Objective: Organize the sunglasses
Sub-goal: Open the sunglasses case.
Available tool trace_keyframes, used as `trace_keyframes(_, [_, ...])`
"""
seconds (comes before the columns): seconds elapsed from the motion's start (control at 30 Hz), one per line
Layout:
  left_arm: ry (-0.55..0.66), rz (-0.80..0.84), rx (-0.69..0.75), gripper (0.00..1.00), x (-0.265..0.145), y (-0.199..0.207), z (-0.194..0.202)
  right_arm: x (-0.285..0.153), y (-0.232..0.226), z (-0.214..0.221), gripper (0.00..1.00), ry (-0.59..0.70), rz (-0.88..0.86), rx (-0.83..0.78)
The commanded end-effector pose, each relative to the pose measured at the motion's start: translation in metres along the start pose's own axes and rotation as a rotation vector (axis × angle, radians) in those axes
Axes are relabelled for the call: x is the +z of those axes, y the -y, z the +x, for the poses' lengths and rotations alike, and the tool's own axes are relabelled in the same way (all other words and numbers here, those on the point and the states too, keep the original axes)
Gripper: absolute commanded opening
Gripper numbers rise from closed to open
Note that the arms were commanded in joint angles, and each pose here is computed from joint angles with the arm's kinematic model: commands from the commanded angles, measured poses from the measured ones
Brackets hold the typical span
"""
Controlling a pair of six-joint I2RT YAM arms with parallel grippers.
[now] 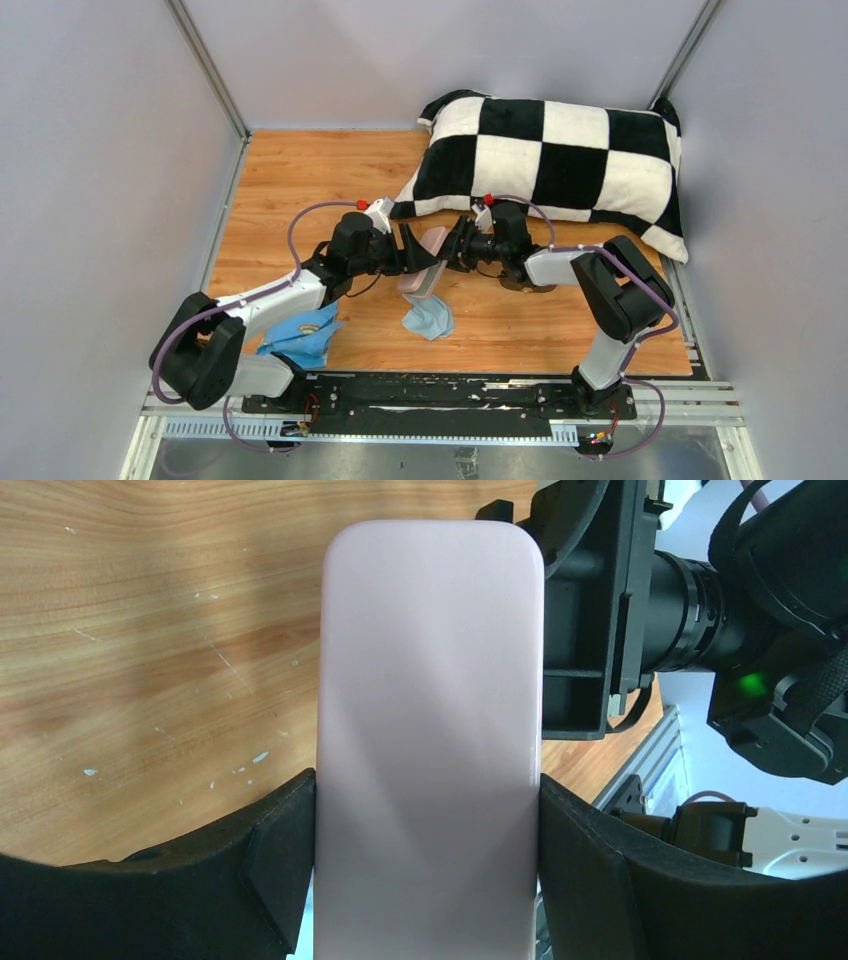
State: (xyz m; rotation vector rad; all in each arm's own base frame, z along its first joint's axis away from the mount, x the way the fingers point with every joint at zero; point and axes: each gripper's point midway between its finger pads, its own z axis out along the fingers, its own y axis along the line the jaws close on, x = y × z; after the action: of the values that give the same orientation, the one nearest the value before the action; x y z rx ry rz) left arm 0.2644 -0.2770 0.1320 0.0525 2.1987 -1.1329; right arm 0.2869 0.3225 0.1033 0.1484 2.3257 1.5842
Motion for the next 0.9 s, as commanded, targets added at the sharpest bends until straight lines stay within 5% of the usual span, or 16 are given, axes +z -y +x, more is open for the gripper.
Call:
trace_keyframes(0.0, [0.075,0.163,0.054,0.0,0.0,0.045,-0.027,0.004,0.011,0.007,0.46,-0.014,0.053,-0.016])
trace_keyframes(0.63, [0.09,0.124,0.02,0.0,-0.002,0.029,-0.028,-0.007,0.006,0.018,0.0,-0.028,-0.006,-0.046])
trace_keyframes(0.87, [0.097,0.124,0.017,0.0,-0.005,0.027,-0.031,-0.013,0.008,0.018,0.0,-0.028,0.008,-0.072])
